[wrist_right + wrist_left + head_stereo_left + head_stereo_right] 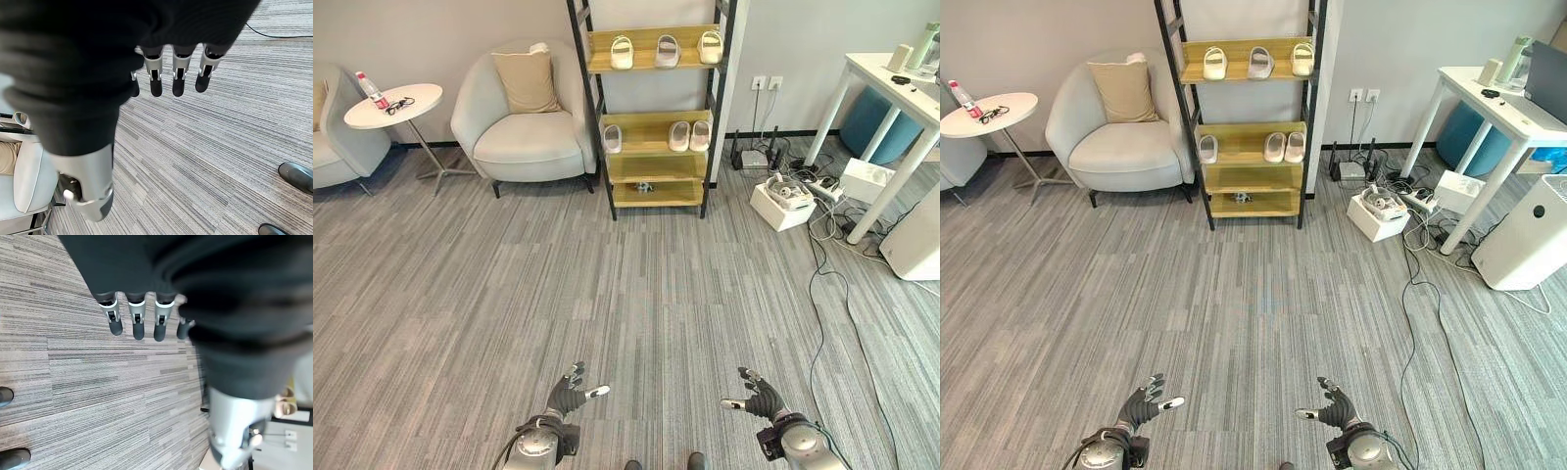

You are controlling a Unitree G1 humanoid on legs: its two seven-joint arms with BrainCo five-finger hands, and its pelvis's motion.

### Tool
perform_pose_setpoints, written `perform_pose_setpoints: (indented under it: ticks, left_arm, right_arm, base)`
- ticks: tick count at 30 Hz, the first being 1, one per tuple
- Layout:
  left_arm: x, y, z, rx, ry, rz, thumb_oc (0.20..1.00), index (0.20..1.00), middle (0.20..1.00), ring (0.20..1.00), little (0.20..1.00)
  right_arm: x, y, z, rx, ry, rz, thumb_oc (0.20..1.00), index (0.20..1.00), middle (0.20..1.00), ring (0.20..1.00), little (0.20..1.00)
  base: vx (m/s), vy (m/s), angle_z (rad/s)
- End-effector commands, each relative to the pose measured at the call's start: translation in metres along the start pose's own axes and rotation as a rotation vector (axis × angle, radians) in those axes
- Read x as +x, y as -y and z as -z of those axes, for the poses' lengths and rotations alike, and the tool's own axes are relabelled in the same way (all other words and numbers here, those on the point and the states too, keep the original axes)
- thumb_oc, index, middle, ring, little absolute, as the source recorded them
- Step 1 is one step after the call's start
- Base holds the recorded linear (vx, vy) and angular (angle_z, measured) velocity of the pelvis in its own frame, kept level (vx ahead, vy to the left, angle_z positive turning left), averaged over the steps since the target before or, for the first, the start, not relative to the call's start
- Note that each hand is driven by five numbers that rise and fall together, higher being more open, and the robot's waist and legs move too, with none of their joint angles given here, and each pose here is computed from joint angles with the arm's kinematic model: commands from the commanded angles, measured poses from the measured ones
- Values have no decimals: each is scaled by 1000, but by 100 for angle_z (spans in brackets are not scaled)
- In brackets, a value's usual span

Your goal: Arrange the slippers neatly on the shoe rack.

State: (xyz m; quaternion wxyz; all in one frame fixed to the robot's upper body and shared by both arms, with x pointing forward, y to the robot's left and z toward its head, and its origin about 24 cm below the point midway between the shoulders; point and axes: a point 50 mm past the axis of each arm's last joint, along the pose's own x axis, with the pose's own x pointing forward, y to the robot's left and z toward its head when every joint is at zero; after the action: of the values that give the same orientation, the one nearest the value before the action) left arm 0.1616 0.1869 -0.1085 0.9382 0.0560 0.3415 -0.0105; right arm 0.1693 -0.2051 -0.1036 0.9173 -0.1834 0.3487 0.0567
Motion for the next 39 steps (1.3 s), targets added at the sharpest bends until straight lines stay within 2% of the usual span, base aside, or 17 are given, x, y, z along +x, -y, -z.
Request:
perform_pose_setpoints:
  ticks: [1, 13, 15, 19, 21, 27, 34, 39]
  left_arm:
    - [6, -12, -26, -12, 112, -24, 1000, 1000, 1000, 1000, 1000]
    - [6, -20, -34, -4, 132, -33, 1000, 1000, 1000, 1000, 1000]
    - [13, -16, -56, 3, 205, -28, 1000, 1000, 1000, 1000, 1000]
    - [16, -9, -65, -1, 236, -5, 1000, 1000, 1000, 1000, 1000]
    - [17, 2, -72, -63, 259, 22, 1000, 1000, 1000, 1000, 1000]
    - [15, 2, -87, -128, 318, 24, 1000, 1000, 1000, 1000, 1000]
    - [9, -13, -73, -150, 282, -25, 1000, 1000, 1000, 1000, 1000]
    - [5, -20, -58, -144, 241, -56, 1000, 1000, 1000, 1000, 1000]
  right_arm:
    - [6, -6, -33, 21, 147, -25, 1000, 1000, 1000, 1000, 1000]
    - [15, 5, -56, 22, 203, 13, 1000, 1000, 1000, 1000, 1000]
    - [15, 8, -61, 71, 226, 34, 1000, 1000, 1000, 1000, 1000]
    - [13, 7, -59, 87, 224, 35, 1000, 1000, 1000, 1000, 1000]
    - [9, 8, -54, 90, 227, 39, 1000, 1000, 1000, 1000, 1000]
    - [6, 23, -56, 67, 245, 72, 1000, 1000, 1000, 1000, 1000]
    - [4, 34, -51, 82, 231, 112, 1000, 1000, 1000, 1000, 1000]
    - [3, 26, -44, 61, 206, 92, 1000, 1000, 1000, 1000, 1000]
  base:
    - [0, 0, 0]
    - [-12, 100, 5]
    - [363, -66, -3]
    - [347, -177, 6]
    - [419, -313, 28]
    - [155, -184, 6]
    - [268, 42, -11]
    - [417, 279, -29]
